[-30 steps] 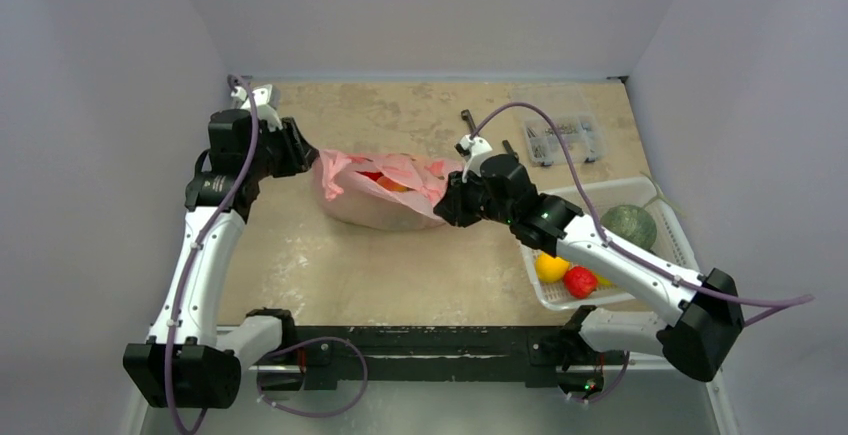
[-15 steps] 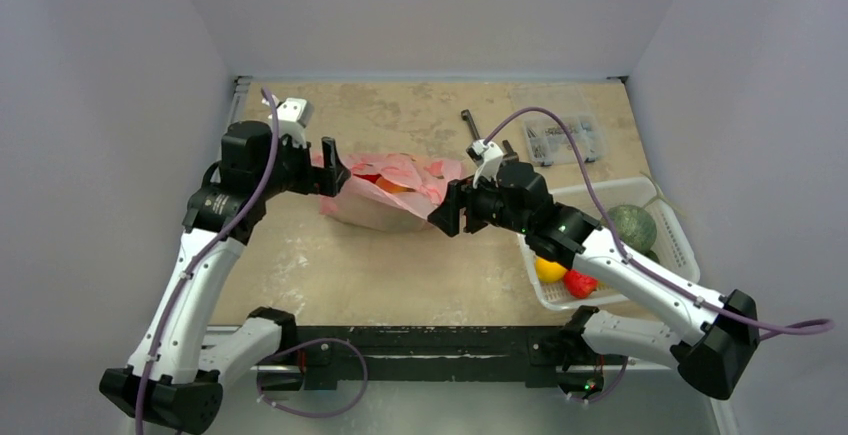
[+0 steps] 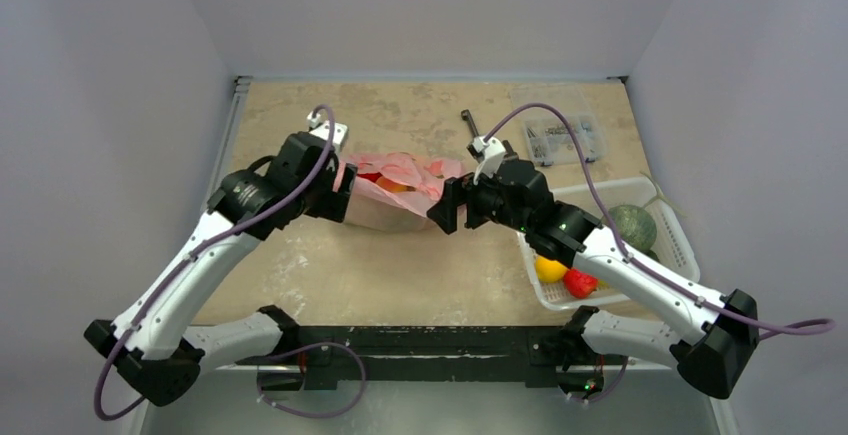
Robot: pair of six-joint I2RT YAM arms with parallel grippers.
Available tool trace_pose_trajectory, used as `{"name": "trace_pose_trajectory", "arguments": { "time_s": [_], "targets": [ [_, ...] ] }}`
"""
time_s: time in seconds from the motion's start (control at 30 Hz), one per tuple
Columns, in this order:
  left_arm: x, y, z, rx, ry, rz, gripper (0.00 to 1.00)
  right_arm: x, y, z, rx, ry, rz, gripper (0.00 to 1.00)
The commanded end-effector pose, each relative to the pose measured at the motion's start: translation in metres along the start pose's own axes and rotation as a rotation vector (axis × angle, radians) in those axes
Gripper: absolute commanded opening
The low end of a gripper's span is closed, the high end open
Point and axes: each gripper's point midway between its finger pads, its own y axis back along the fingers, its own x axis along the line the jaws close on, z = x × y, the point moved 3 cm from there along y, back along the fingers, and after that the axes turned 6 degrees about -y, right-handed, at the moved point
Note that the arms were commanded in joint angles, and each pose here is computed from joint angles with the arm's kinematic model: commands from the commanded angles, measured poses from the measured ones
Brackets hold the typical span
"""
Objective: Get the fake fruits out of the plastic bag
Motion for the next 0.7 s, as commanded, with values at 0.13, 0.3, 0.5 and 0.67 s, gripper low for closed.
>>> {"name": "trace_pose_trajectory", "arguments": {
  "time_s": [0.13, 0.3, 0.5, 0.67],
  "targets": [
    [0.008, -0.016, -0.027, 0.190, -0.016, 0.153, 0.33, 0.008, 0.008, 0.019, -0.063, 0.017, 0.014, 0.58],
    [-0.001, 0.009, -0.025, 0.094, 0.095, 0.028, 0.00, 0.005, 0.014, 0.000, -0.047, -0.025, 0.043, 0.22],
    [-0.022, 0.052, -0.063, 0.020, 0.261, -0.224, 0.00, -0.018, 0.025, -0.035, -0.010, -0.056, -0.014, 0.07],
    [-0.020, 0.077, -0.079, -0.097, 0.365, -0.304, 0.00, -0.032, 0.026, -0.063, -0.008, -0.110, -0.017, 0.12]
  ]
}}
